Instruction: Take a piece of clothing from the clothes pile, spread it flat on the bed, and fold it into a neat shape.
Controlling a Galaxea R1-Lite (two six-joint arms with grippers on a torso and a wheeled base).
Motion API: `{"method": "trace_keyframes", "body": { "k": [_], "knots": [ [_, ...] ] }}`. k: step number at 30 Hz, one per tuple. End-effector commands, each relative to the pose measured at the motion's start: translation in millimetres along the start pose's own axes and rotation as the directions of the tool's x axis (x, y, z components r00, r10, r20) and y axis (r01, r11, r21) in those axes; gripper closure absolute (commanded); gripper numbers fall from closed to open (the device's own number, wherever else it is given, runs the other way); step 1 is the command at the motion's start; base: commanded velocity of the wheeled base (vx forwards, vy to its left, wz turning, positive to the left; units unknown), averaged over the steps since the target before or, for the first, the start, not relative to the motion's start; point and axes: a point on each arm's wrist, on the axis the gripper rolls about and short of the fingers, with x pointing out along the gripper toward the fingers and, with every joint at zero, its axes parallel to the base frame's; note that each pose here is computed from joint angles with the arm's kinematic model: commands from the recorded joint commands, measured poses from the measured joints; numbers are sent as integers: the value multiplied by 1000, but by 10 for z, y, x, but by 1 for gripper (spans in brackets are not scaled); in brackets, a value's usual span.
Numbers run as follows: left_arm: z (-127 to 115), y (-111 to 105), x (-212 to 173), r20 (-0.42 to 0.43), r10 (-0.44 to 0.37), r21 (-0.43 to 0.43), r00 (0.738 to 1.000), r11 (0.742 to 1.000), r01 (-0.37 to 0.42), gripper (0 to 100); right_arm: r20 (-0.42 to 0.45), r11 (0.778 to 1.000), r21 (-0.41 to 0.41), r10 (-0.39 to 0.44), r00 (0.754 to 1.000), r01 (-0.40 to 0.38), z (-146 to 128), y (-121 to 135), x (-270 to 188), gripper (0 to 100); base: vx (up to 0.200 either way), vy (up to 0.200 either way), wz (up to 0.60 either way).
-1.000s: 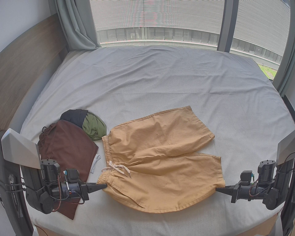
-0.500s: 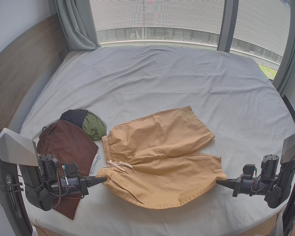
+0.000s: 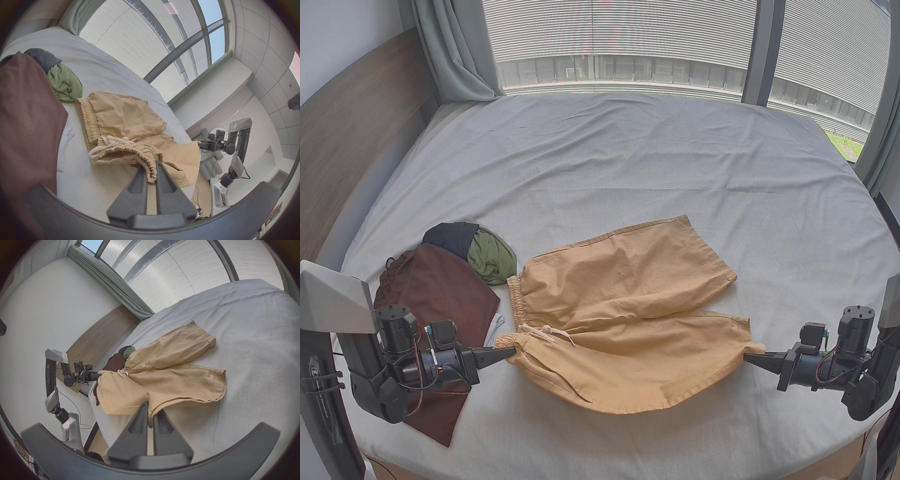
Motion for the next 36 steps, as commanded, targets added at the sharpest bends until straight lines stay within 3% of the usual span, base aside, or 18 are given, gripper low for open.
{"method": "trace_keyframes", "body": {
  "k": [1,22,36],
  "knots": [
    [42,8,9,14,0,15,1000,1000,0,100,36,1000,-15,7,999,-6,84,37,-26,100,0,0,0],
    [147,-29,-10,49,7,8,999,1000,-7,100,170,999,-5,42,985,-42,443,72,6,100,0,0,0],
    [305,-36,25,126,76,-50,989,996,-70,100,270,998,-36,66,961,-59,767,12,128,100,0,0,0]
  ]
}}
